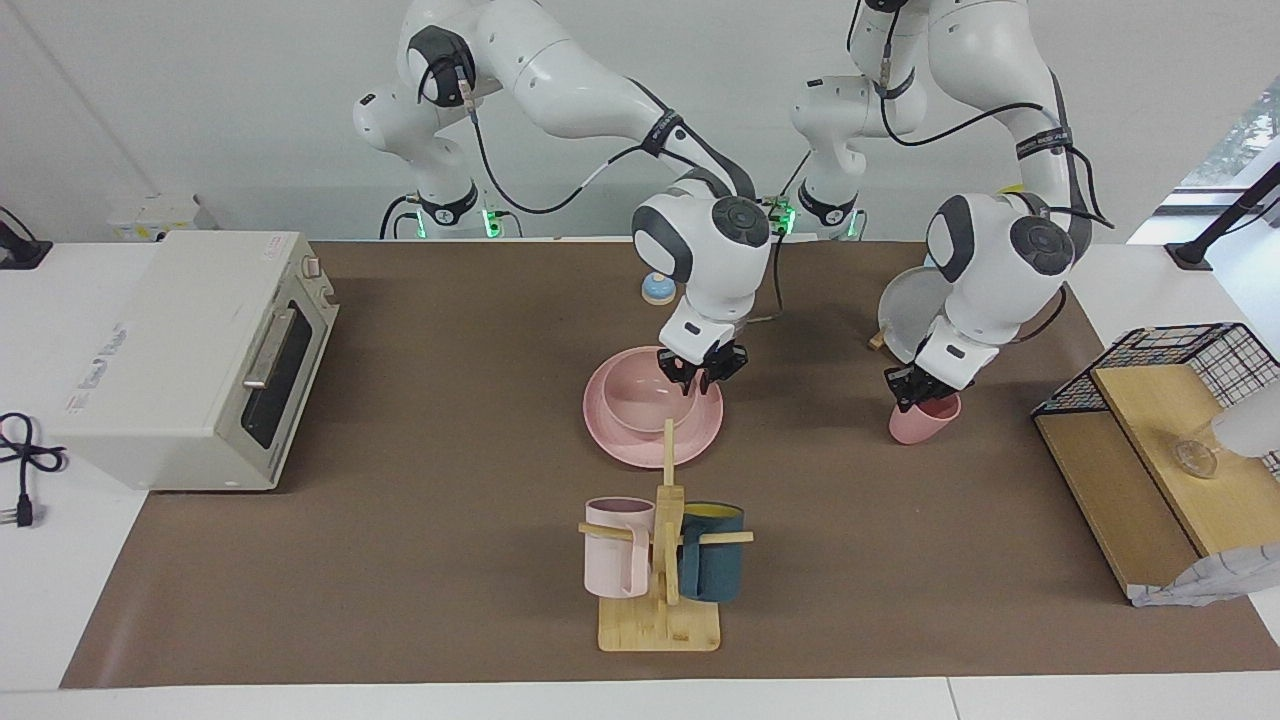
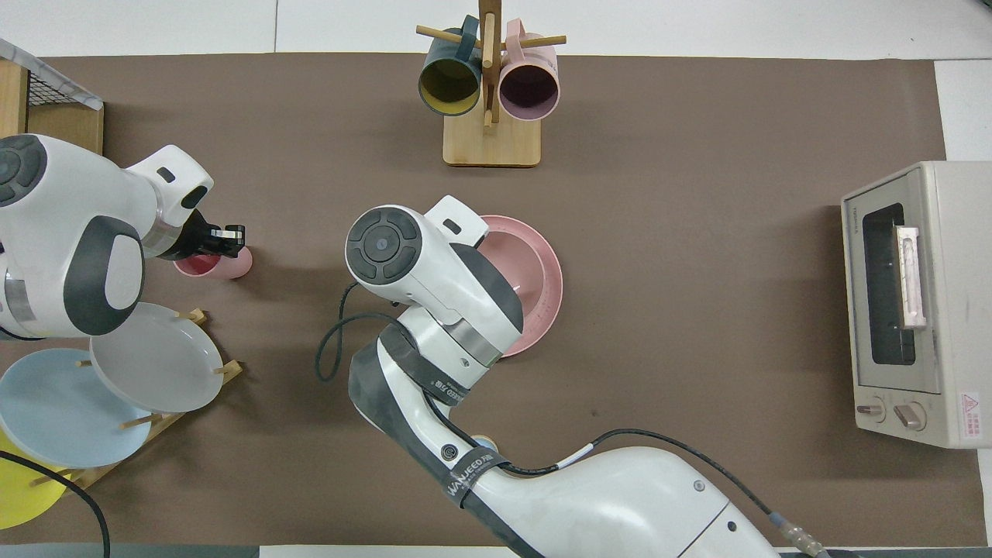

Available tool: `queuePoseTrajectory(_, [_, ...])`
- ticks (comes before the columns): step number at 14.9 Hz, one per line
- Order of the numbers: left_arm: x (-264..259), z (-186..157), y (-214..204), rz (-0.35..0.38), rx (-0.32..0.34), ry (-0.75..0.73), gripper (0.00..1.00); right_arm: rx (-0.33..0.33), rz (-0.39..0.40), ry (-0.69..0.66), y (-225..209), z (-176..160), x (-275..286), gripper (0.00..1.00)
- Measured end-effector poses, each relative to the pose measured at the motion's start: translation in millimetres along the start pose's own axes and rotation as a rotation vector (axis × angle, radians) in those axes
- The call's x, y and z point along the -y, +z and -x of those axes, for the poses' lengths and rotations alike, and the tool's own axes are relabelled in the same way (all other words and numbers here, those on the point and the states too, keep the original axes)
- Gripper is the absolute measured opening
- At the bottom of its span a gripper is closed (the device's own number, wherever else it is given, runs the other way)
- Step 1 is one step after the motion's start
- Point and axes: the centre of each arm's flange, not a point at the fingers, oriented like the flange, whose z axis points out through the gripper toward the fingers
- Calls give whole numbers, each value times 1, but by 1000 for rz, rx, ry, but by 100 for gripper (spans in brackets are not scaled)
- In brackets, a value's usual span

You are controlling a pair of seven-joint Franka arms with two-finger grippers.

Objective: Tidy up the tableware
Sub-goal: 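Lift the cup with the left gripper while the right gripper withdraws, then lower the pink cup into the bowl with the left gripper and release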

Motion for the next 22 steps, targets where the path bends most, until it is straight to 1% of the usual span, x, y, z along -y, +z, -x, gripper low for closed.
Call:
queuePoseTrajectory(3, [-2,-5,-16,2,12,2,5,-12,-4,27,-20,-11,-14,71])
queuePoseTrajectory(4, [-4,-8,-29,3,26,5,5,-17,-6,54,-33,-21,-31,79])
queuePoseTrajectory(5, [-9,-11,-47,5,36,12,5,-21,-11,80,-50,-33,-53,93])
queuePoseTrajectory(6, [-16,-14,-67,7,44,14,5,-16,-9,96,-68,-41,-80,100])
queuePoseTrajectory(9, [-59,-13,-123,7,66,-19,5,24,7,126,-118,-53,-164,100])
queuePoseTrajectory(11, [-110,-7,-149,0,86,-67,5,62,16,86,-140,-56,-228,100])
queuePoseTrajectory(13, [-172,-2,-165,9,81,-118,5,110,29,85,-151,-56,-291,100])
queuePoseTrajectory(15, [-234,11,-165,23,78,-149,5,112,30,122,-168,-50,-341,100])
queuePoseTrajectory(18, [-313,34,-145,26,78,-179,5,99,5,122,-203,-28,-400,100])
queuePoseTrajectory(20, [-349,42,-125,29,75,-187,5,105,-8,131,-211,-14,-447,100])
queuePoseTrajectory(22, [-370,44,-106,25,81,-197,5,122,-27,112,-208,1,-498,100])
